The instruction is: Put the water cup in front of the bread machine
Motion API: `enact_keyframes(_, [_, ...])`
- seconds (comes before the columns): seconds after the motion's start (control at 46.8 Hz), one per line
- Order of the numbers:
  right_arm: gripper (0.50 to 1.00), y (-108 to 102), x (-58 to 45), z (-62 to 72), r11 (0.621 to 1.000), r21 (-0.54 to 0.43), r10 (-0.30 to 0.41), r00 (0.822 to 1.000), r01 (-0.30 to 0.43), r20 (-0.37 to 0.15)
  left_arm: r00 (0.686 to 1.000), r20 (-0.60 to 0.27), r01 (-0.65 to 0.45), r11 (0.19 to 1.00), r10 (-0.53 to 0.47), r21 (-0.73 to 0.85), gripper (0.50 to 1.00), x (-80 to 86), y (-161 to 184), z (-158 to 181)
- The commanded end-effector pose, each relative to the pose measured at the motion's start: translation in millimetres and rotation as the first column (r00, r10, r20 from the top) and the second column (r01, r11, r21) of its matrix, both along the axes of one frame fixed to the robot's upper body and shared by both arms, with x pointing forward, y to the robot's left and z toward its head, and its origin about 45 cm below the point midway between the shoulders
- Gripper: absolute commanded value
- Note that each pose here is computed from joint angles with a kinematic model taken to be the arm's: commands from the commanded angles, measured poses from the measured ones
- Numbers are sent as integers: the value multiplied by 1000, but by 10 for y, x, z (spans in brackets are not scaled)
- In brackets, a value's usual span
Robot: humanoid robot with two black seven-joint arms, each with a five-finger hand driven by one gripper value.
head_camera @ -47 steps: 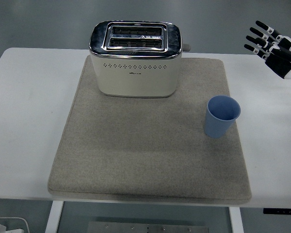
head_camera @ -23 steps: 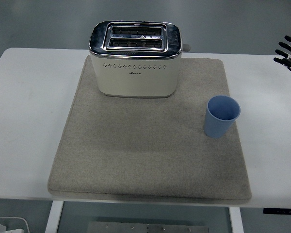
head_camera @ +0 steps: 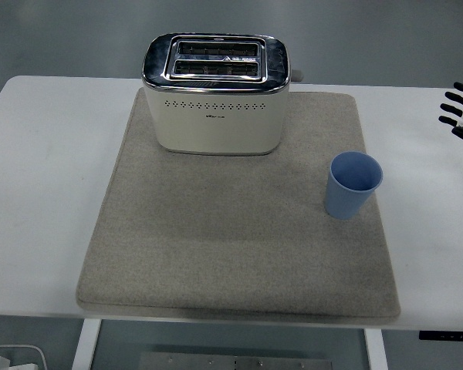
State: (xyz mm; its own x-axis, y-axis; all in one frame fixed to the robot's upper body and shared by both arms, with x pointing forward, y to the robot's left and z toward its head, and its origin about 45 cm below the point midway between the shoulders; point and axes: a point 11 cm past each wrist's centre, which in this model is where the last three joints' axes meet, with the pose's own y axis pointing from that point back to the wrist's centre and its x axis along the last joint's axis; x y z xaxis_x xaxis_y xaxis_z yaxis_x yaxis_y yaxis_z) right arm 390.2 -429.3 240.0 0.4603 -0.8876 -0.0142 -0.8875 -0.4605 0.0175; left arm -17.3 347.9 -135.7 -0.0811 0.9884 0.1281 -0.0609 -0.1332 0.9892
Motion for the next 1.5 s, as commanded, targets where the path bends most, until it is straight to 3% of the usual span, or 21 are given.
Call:
enact_keyframes(0.0, [940,46,-77,-85,1000,-2,22,1000,-22,-12,1000,0,0,1000,0,0,1000,1,0,0])
enact_keyframes(0.214, [940,155,-270,-276,997,-14,80,996,-81,-41,1000,0,0,1000,0,0,1000,1,0,0])
enact_keyframes(0.406, [940,246,-359,-413,994,-4,105,992,-106,-70,1000,0,0,1000,0,0,1000,1,0,0])
enact_keyframes(0.94, [940,719,-348,-638,982,74,177,982,-172,-72,1000,0,0,1000,0,0,1000,1,0,0])
enact_keyframes(1.132, [940,876,-417,-785,975,66,218,971,-212,-96,1000,0,0,1000,0,0,1000,1,0,0])
enact_keyframes(1.474, [940,1037,-400,-818,968,86,243,966,-236,-89,1000,0,0,1000,0,0,1000,1,0,0])
